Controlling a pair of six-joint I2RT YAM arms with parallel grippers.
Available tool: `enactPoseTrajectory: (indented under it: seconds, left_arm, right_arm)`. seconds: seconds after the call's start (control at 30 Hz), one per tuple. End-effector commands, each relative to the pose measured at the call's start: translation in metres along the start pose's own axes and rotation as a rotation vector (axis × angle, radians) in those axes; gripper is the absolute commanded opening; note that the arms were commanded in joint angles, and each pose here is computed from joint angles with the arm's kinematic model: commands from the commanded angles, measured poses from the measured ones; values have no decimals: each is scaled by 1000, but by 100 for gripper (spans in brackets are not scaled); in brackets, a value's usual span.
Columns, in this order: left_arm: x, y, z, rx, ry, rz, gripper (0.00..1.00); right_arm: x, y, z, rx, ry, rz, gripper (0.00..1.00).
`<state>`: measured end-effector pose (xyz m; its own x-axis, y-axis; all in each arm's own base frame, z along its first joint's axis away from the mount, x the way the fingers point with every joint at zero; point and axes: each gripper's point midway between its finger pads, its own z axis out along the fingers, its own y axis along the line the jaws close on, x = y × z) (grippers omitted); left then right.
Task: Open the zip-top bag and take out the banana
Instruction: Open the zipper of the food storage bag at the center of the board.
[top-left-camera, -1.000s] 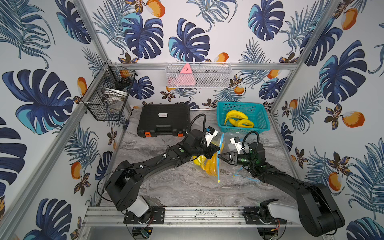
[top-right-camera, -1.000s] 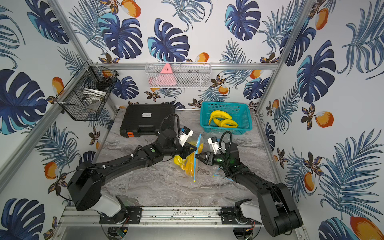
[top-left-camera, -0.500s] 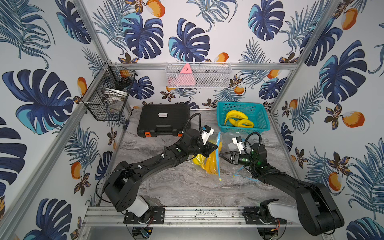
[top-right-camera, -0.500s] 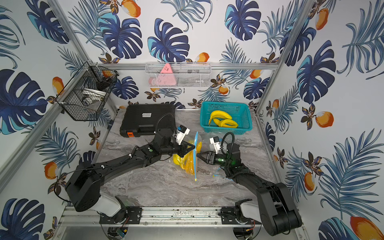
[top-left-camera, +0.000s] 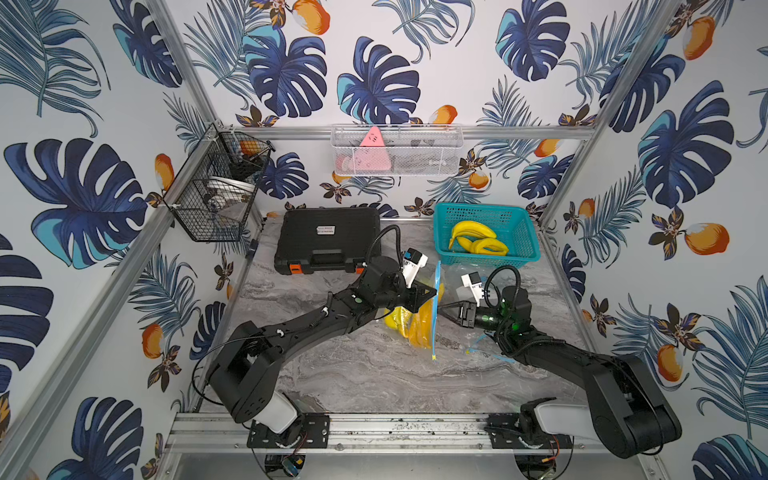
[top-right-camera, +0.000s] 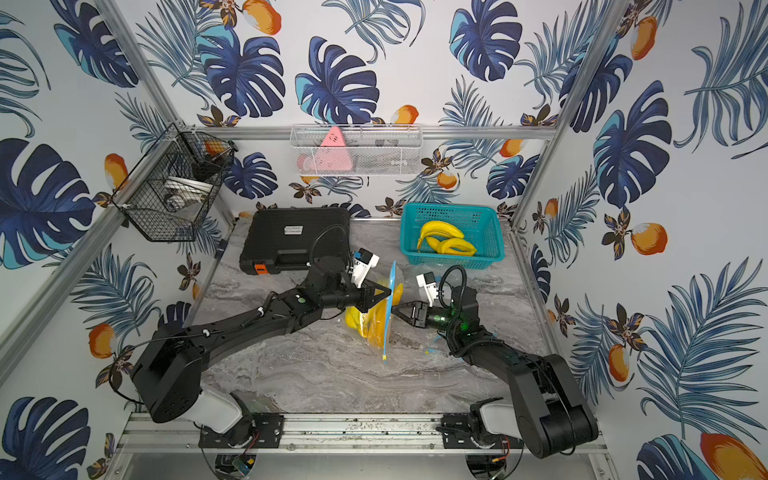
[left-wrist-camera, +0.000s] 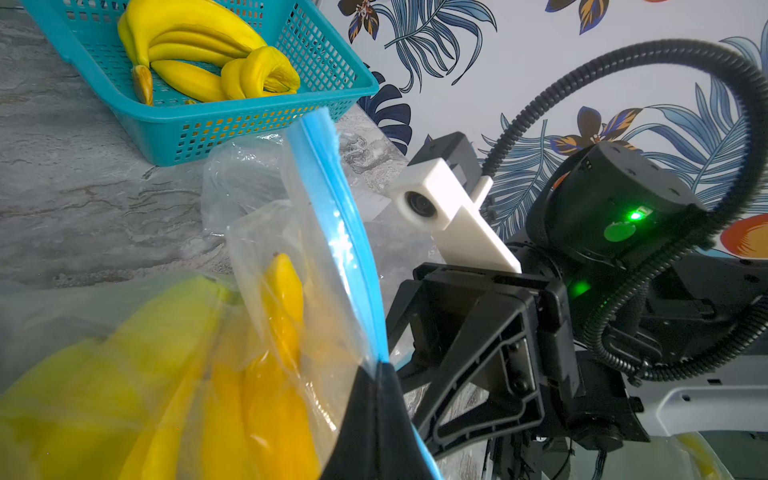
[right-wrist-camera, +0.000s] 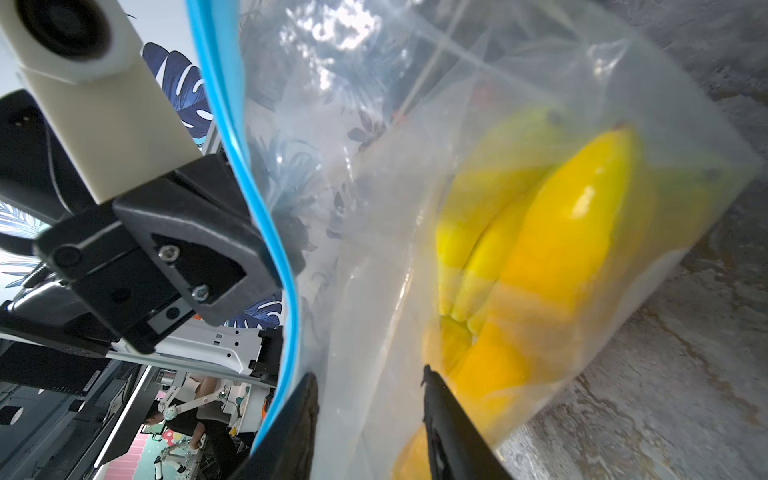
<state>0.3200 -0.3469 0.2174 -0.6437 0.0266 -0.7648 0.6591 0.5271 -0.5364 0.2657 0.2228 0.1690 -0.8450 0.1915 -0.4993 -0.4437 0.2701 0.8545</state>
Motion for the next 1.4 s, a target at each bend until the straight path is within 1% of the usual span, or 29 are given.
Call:
enactPoseTrajectory:
  seconds: [0.0, 0.2, 0.43, 0.53, 0.57, 0.83, 0.97, 1.03, 1.23, 1.37]
  left_arm:
    - [-9, -3, 0, 21, -38, 7, 0]
    - [-11, 0, -1, 21, -49, -3, 0]
    - [-17, -3, 0, 50, -77, -26, 0]
    - [-18, -4, -1, 57, -85, -32, 0]
    - [-18, -3, -1, 57, -82, -33, 0]
    - [-18, 5, -7, 49, -88, -48, 0]
    - [-17, 9, -11, 39, -81, -50, 0]
    - [-18, 10, -12, 42, -86, -57, 0]
    - [-20, 10, -12, 47, -92, -60, 0]
    - [-19, 12, -13, 44, -92, -63, 0]
  right_arm:
    - [-5, 13, 1, -44, -3, -24, 46]
    - [-2, 15, -2, -37, -1, -18, 50]
    - [2, 14, 16, -49, 35, -10, 47]
    - [3, 14, 21, -58, 42, -4, 42]
    - [3, 13, 21, -56, 42, 0, 42]
    - [5, 13, 15, -18, 40, -26, 44]
    - [6, 11, 9, 5, 33, -27, 48]
    - [5, 11, 9, 8, 33, -30, 47]
    - [7, 8, 11, -3, 45, -8, 42]
    - [5, 9, 10, -8, 41, -10, 43]
